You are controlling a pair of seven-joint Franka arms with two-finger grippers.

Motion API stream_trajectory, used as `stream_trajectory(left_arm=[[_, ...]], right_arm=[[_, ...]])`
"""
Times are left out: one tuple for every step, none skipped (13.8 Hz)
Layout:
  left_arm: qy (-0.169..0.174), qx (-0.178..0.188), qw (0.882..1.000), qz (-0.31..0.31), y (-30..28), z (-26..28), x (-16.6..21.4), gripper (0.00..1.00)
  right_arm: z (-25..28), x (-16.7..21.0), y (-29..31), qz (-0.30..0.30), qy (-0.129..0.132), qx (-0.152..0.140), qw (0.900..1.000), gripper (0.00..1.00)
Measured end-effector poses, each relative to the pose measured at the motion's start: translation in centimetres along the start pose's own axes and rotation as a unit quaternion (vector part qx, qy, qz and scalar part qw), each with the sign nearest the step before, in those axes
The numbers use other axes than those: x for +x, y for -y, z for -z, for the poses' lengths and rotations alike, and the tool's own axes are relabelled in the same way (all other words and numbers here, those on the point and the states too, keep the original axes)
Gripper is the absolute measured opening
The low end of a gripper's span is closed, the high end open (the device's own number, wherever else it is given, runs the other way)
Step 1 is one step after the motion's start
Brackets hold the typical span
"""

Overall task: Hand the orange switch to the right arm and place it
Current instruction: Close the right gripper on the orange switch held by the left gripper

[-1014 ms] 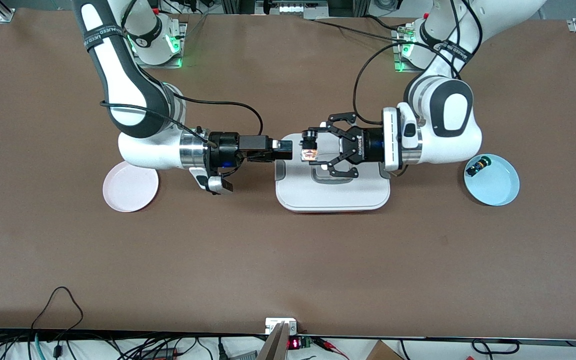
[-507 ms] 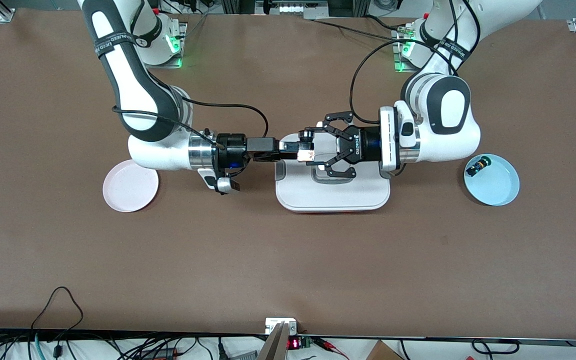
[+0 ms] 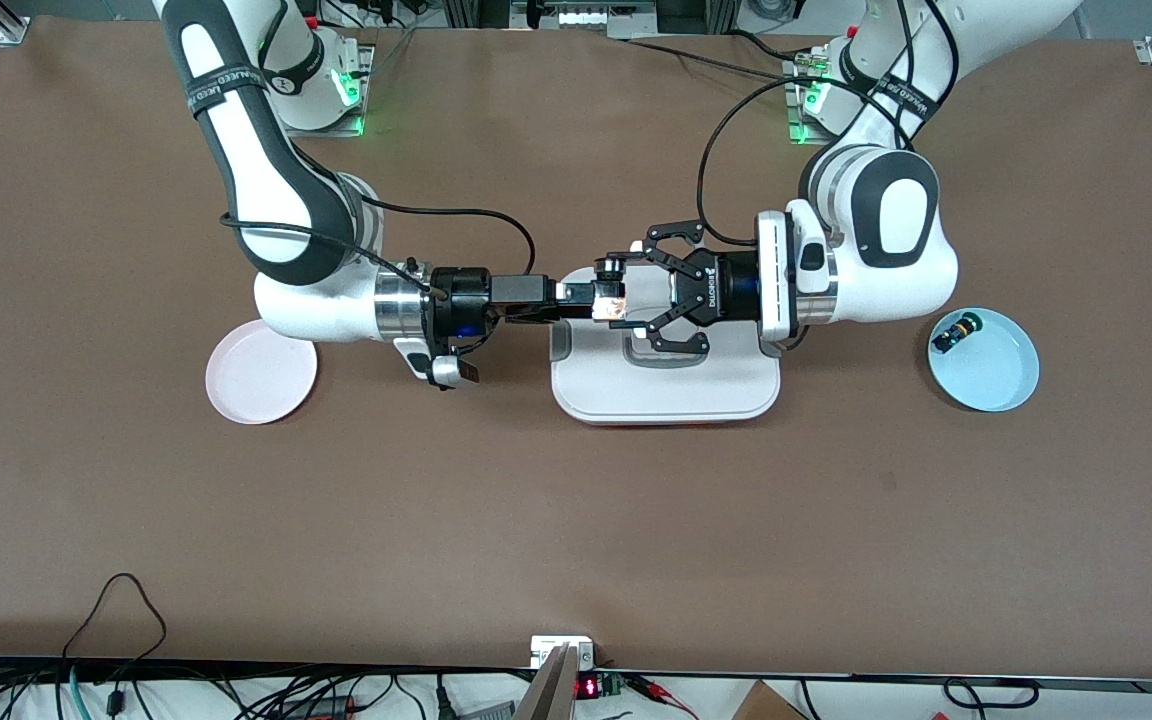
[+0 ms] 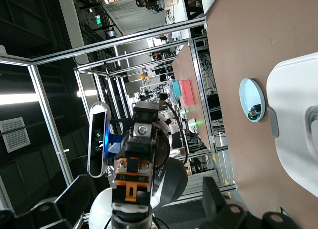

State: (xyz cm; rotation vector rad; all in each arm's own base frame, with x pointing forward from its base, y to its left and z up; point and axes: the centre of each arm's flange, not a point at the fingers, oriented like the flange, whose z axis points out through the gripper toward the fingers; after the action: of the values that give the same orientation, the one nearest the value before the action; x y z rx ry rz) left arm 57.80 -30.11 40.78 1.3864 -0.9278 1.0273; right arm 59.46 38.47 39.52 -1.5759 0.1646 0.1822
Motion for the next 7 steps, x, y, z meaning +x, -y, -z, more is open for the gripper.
stream_trajectory(left_arm=[[0.0,0.0,1.0,0.0,0.0,0.0,0.0,0.72],[0.0,0.0,1.0,0.0,0.0,0.0,0.0,0.72],[0.0,0.0,1.0,0.0,0.0,0.0,0.0,0.72],[0.0,0.0,1.0,0.0,0.0,0.0,0.0,0.72],[-0.001,0.0,1.0,0.001,0.0,0.0,0.0,0.72],[-0.002,0.0,1.0,0.002,0.0,-0.1,0.0,0.72],[0.0,0.003,1.0,0.002,-0.1,-0.2,-0.1,0.72]], right_arm=[[0.0,0.0,0.1,0.001,0.0,0.0,1.0,1.0],[0.0,0.0,0.1,0.001,0.0,0.001,1.0,1.0],[0.0,0.0,0.2,0.002,0.001,0.001,1.0,1.0],[-0.1,0.0,0.4,0.004,0.002,0.002,1.0,0.98],[-0.2,0.0,0.8,0.007,0.003,0.004,1.0,0.98],[-0.3,0.0,1.1,0.009,0.004,0.005,1.0,0.96],[-0.3,0.0,1.2,0.01,0.004,0.006,1.0,0.94]])
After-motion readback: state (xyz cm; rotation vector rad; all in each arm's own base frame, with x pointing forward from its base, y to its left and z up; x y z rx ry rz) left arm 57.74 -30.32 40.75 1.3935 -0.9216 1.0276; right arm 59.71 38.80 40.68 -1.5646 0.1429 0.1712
